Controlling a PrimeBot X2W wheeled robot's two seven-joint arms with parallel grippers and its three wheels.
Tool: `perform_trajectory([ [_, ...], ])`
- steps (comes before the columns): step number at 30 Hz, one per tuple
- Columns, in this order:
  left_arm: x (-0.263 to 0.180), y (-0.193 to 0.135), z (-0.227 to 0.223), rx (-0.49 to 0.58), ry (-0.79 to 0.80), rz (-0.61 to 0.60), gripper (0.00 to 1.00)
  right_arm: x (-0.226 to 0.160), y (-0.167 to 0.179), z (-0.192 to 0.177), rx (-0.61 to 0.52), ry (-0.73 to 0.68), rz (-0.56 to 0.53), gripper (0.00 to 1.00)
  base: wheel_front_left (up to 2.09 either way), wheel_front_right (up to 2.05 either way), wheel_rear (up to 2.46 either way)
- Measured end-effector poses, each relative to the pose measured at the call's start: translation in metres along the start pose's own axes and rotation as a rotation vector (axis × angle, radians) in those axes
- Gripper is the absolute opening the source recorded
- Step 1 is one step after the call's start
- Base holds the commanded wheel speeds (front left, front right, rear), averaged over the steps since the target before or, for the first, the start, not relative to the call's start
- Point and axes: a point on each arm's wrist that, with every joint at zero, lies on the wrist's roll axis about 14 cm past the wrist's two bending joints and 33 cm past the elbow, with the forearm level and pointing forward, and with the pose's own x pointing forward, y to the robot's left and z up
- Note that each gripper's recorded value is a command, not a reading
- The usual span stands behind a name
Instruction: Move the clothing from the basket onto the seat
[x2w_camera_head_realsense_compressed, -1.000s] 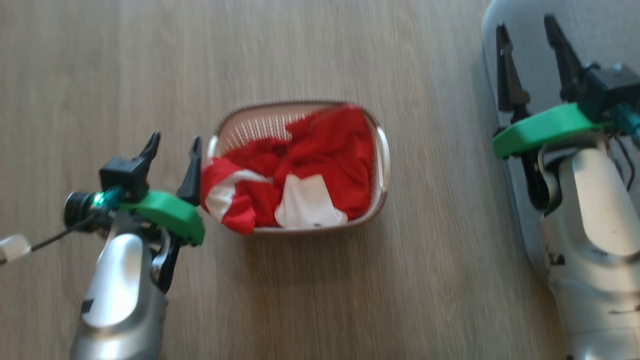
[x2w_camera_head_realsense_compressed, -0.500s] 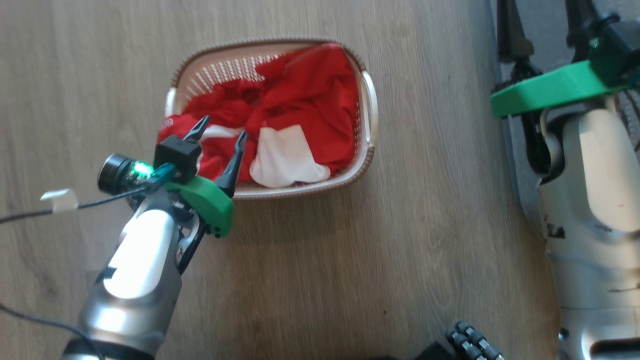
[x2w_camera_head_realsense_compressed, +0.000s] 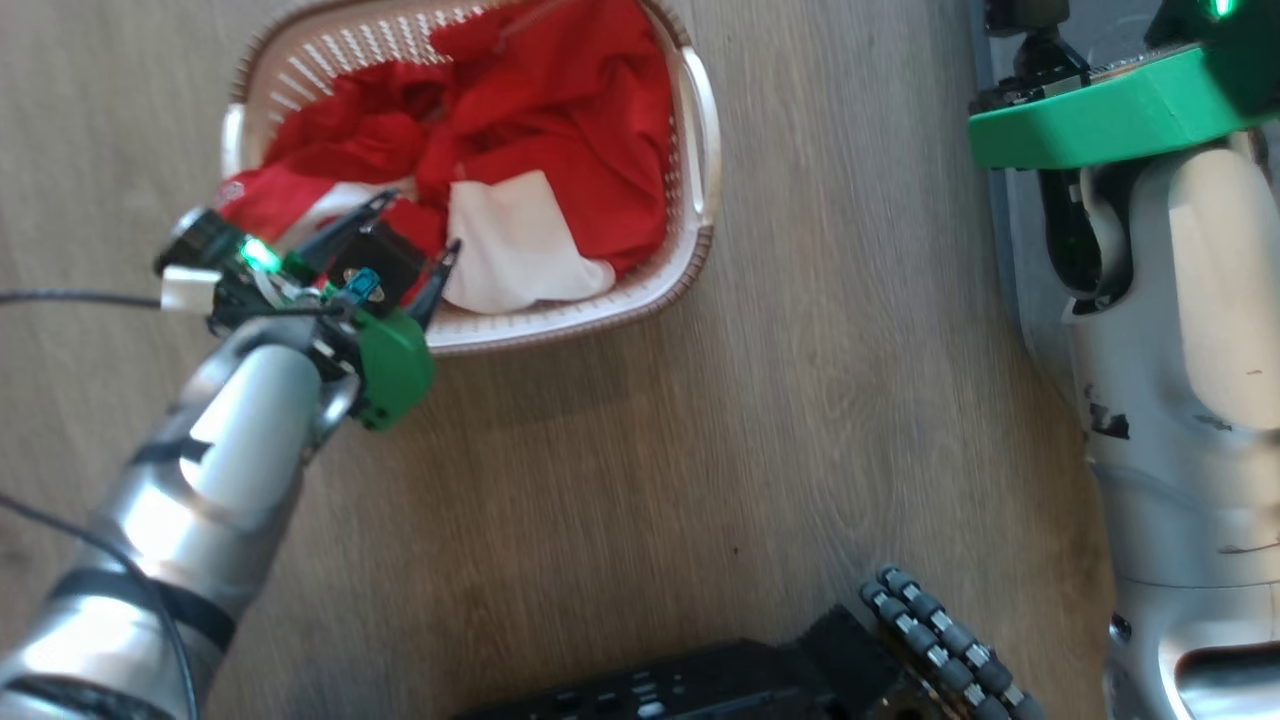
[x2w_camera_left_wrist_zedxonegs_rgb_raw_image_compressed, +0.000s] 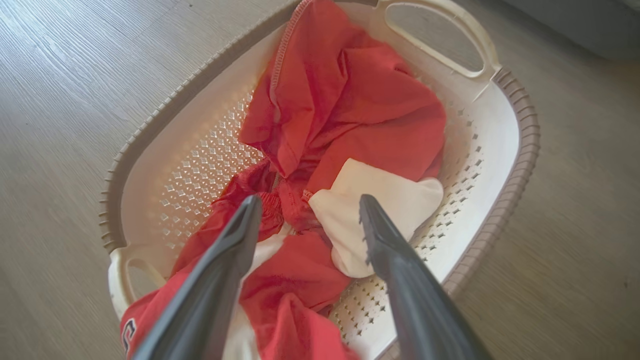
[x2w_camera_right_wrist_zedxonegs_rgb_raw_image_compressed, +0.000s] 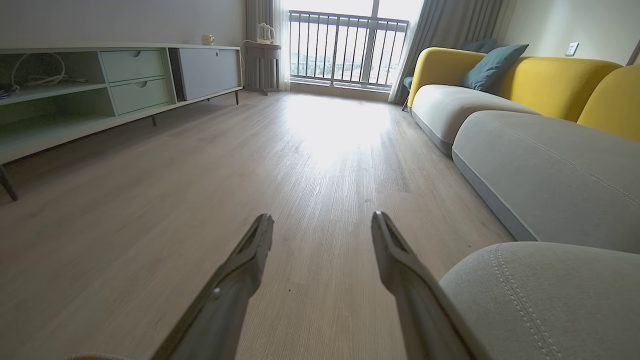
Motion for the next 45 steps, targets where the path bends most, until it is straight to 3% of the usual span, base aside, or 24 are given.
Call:
perform_trajectory([
  [9, 0.026, 0.015, -0.060, 0.238, 0.191, -0.069, 1.00, -0.001, -0.006, -0.022, 0.024, 0.024, -0.006, 1.00, 0.00, 0.00, 0.00],
  [22, 0.042, 0.041, -0.103, 0.319, 0.418, -0.007, 1.00, -0.004, -0.015, -0.031, 0.028, 0.031, -0.022, 1.00, 0.00, 0.00, 0.00],
  [23, 0.042, 0.041, -0.104, 0.313, 0.425, -0.006, 0.38, -0.004, -0.014, -0.030, 0.033, 0.029, -0.021, 1.00, 0.00, 0.00, 0.00],
  [24, 0.041, 0.041, -0.104, 0.304, 0.428, -0.008, 0.25, -0.004, -0.014, -0.030, 0.037, 0.026, -0.020, 1.00, 0.00, 0.00, 0.00],
  [25, 0.041, 0.040, -0.104, 0.297, 0.429, -0.007, 0.00, -0.004, -0.014, -0.029, 0.040, 0.024, -0.021, 1.00, 0.00, 0.00, 0.00],
  [36, 0.041, 0.026, -0.042, 0.139, 0.226, 0.042, 0.00, -0.004, -0.009, -0.008, 0.050, -0.005, -0.019, 1.00, 0.00, 0.00, 0.00],
  [45, 0.016, 0.029, 0.019, 0.037, 0.081, 0.117, 0.00, -0.028, -0.003, -0.004, 0.081, 0.038, -0.034, 1.00, 0.00, 0.00, 0.00],
])
